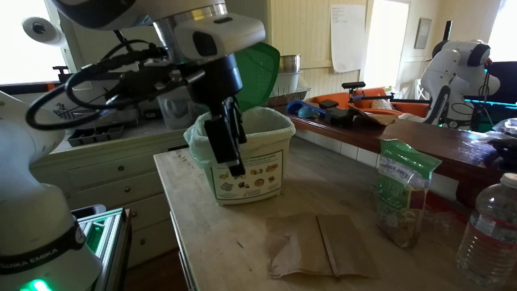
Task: Wipe the table with the tissue, then throw it in the bin, and finally close the bin
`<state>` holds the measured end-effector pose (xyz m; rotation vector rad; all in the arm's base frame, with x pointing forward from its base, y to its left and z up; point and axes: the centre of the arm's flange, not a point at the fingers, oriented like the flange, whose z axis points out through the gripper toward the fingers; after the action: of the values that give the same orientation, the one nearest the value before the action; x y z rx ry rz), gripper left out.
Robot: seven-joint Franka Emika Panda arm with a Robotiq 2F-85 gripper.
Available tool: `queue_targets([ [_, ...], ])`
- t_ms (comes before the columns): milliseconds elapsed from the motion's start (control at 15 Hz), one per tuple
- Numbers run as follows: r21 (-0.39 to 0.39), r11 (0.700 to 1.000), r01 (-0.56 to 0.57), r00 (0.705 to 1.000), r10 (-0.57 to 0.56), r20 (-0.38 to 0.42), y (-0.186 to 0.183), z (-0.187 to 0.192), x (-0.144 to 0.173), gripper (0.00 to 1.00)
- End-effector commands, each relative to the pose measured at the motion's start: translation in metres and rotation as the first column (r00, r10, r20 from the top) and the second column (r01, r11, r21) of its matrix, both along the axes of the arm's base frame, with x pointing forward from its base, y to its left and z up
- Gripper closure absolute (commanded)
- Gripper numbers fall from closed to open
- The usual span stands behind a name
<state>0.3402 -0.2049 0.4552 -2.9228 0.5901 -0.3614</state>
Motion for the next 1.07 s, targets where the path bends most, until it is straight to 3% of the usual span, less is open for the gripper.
queue_targets([
  [0, 0.052, 0.997, 0.050, 0.999, -0.050, -0.001, -0.032, -0.028, 0.023, 0.00],
  [133, 0.060, 0.995, 0.079, 0.997, -0.078, -0.023, -0.041, -0.040, 0.029, 0.00],
  [200, 0.046, 0.997, 0.064, 0.998, -0.063, -0.013, -0.026, -0.029, 0.013, 0.00],
  [667, 0.047, 0.996, 0.078, 0.996, -0.076, -0.038, -0.035, -0.038, 0.023, 0.00],
  [800, 0.117, 0.989, 0.090, 0.993, -0.081, -0.084, -0.039, -0.049, 0.032, 0.00],
  [1000, 0.137, 0.990, 0.018, 0.991, 0.000, -0.132, -0.044, -0.060, 0.040, 0.00],
])
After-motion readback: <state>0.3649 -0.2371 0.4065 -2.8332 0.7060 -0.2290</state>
